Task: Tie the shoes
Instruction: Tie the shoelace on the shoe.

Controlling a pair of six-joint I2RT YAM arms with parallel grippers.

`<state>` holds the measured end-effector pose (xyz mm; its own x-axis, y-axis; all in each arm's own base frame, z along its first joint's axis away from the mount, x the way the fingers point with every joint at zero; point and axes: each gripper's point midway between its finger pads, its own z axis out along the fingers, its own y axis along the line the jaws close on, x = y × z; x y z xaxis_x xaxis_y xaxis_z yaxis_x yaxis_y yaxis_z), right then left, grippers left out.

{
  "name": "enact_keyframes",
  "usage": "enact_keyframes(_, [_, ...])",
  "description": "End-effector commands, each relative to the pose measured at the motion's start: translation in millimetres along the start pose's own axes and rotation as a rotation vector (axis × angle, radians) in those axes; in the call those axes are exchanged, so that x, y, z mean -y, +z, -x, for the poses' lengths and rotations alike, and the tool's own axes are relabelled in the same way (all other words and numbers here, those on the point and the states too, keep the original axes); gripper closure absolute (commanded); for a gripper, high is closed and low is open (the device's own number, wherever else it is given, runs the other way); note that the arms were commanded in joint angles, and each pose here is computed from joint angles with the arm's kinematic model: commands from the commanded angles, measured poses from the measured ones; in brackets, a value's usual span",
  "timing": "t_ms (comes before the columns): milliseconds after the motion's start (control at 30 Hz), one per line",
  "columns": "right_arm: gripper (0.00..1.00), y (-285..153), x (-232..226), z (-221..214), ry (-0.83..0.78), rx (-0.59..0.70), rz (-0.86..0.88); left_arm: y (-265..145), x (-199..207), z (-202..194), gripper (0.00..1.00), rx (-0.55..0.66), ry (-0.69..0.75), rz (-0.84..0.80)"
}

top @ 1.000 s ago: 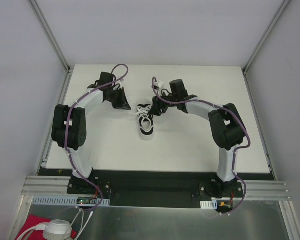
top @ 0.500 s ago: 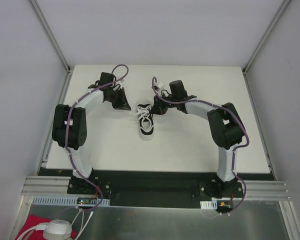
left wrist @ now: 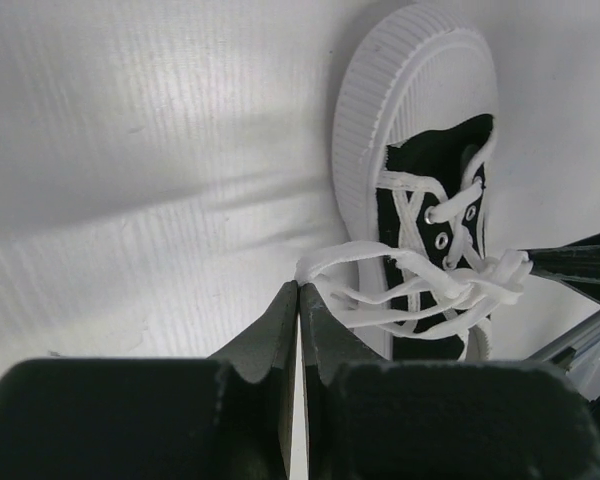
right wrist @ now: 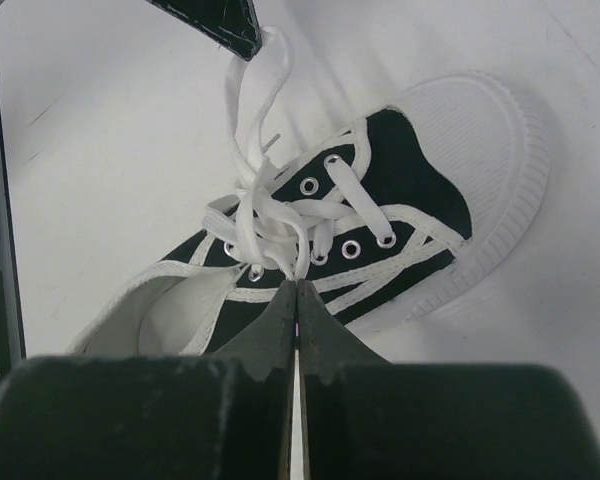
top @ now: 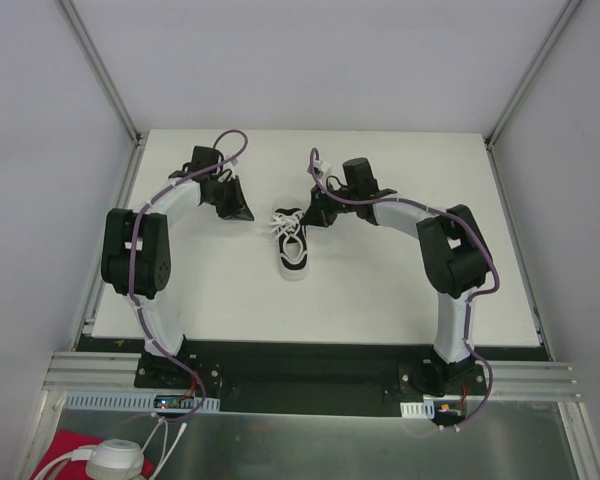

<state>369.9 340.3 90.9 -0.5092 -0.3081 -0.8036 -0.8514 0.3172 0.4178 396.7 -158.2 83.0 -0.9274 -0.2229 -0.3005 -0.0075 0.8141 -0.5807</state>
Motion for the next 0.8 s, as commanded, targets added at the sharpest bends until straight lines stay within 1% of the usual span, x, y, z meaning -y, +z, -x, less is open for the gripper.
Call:
enact_keyframes(0, [0.99, -5, -3, 24, -0.050, 0.057, -0.009, -17, -4, 6, 1.00, 0.046, 0.002, 0.011])
enact_keyframes(333, [0.99, -11, 1, 22, -0.059, 0.063, -0.055, -22, -26, -1, 1.00, 0.050, -0.034, 0.050])
enact_keyframes(767, [0.99, -29, 5, 31, -0.054, 0.115, -0.100, -35, -32, 4, 1.00, 0.087, -0.041, 0.064])
